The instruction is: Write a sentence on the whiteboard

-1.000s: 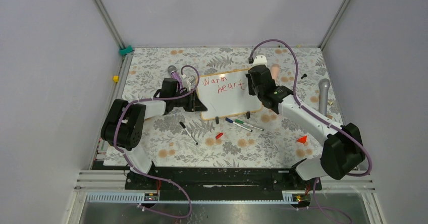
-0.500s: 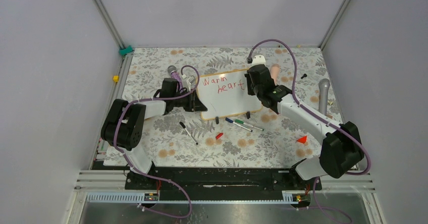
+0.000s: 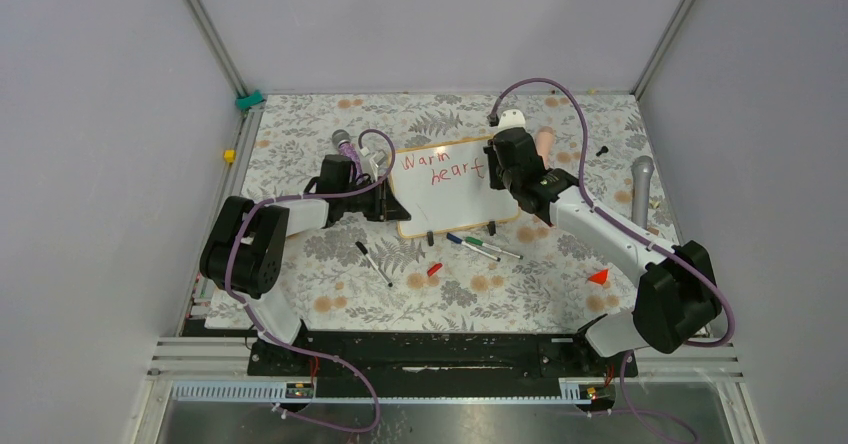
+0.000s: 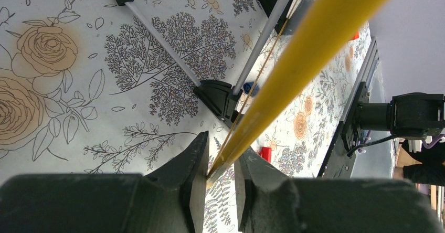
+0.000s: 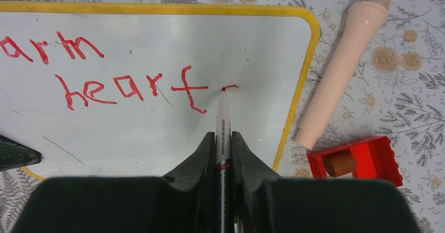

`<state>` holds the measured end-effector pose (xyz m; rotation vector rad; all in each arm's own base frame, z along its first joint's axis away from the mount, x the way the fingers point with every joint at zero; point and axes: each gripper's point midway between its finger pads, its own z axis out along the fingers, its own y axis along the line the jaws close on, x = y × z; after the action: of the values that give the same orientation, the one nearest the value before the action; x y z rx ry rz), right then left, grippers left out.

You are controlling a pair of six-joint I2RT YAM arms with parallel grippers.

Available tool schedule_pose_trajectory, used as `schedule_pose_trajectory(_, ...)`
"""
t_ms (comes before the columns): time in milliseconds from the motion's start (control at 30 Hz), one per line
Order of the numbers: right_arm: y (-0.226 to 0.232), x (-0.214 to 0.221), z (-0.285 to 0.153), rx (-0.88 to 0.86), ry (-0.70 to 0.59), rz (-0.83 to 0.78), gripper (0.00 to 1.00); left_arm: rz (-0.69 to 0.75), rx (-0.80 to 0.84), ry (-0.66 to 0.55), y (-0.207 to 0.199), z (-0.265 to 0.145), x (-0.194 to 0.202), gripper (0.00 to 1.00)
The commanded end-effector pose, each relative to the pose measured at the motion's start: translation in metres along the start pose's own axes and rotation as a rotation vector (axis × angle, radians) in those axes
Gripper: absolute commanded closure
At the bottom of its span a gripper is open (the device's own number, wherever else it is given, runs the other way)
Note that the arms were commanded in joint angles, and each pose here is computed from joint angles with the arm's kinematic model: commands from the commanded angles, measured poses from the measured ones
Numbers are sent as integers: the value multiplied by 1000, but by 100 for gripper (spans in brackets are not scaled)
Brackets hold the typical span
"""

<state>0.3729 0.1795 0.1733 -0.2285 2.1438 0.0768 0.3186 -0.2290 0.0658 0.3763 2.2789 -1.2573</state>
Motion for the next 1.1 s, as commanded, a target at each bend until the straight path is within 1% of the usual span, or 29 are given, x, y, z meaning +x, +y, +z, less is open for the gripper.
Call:
schedule_pose_trajectory(0,-2,-8,-6,-6,-17,-4,100,-10,-52,2,11,4,-2,100)
schedule_pose_trajectory(233,-4,-5,-7,-7,-2,-15,100,-9,-51,2,11,4,-2,100)
schedule_pose_trajectory(667,-16,-3,-7,62,5,-23,100,-8,-52,1,11,3,-2,100)
schedule_pose_trajectory(1067,-16,8,-8,51,48,-51,100,-9,-52,2,11,4,-2,100)
